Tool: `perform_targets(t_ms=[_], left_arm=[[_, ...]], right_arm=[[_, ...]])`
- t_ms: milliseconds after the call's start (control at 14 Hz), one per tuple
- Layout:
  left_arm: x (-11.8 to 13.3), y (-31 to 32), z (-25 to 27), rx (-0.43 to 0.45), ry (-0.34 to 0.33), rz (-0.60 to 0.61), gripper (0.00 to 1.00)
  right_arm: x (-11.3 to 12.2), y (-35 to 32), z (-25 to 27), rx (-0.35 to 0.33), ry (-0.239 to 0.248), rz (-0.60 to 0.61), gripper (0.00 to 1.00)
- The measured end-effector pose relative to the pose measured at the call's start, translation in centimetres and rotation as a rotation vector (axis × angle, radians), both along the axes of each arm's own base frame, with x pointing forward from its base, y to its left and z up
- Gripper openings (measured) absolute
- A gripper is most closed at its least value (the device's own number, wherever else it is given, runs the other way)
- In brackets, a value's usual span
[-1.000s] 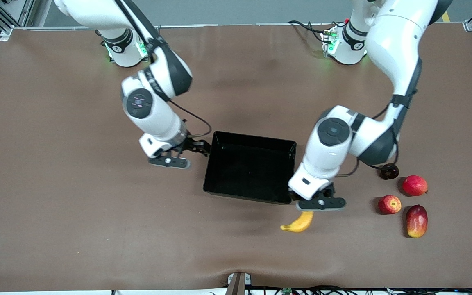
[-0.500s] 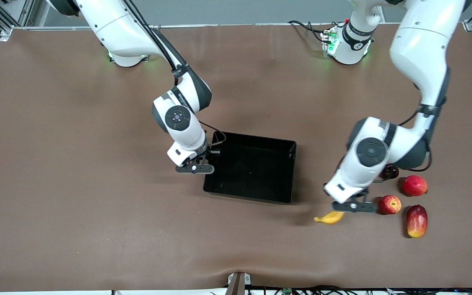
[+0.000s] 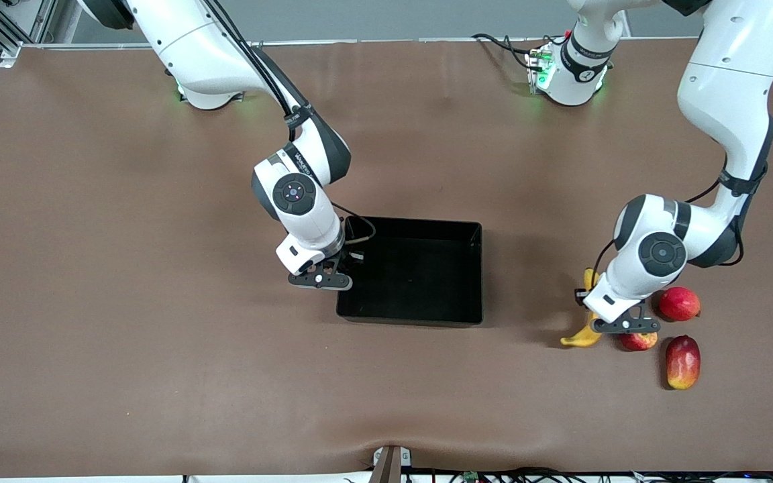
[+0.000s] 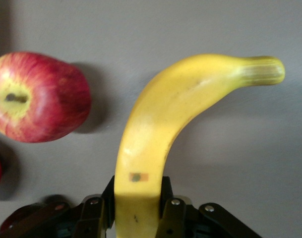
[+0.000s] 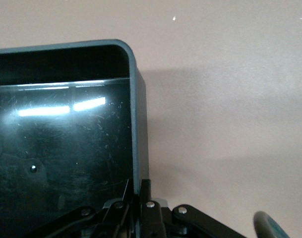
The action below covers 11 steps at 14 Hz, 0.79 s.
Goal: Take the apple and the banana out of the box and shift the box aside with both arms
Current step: 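Carry the banana toward the fruits while the right gripper grasps the tray, then set the banana beside the apples while the right gripper drags the tray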
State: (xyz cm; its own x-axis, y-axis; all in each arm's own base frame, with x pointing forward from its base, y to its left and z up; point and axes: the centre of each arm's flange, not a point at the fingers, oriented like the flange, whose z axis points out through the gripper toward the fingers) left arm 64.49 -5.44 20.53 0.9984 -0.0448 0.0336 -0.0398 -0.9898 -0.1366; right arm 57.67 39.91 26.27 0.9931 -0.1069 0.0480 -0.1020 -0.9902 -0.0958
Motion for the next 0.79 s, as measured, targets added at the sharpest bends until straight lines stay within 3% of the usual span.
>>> perform_targets(t_ms=[357,571,786], left_arm=[[-1.3,1.6,0.2,0.011,0.011,0.013,0.37],[-1.4,2.3,0.0,0.011,0.014,0.022,0.37],[-1.1,2.6,-0.1,0.009,0.002,0.023,0.37]], right_arm=[[2.2,-5.3,6.4,-0.050,0.067,-0.075,0.06],[3.8,-11.2,11.3,-0.059,0.078,-0.146,0.06],[5.1,-18.9,12.3,-0.073,0.103,-0.106,0.06]])
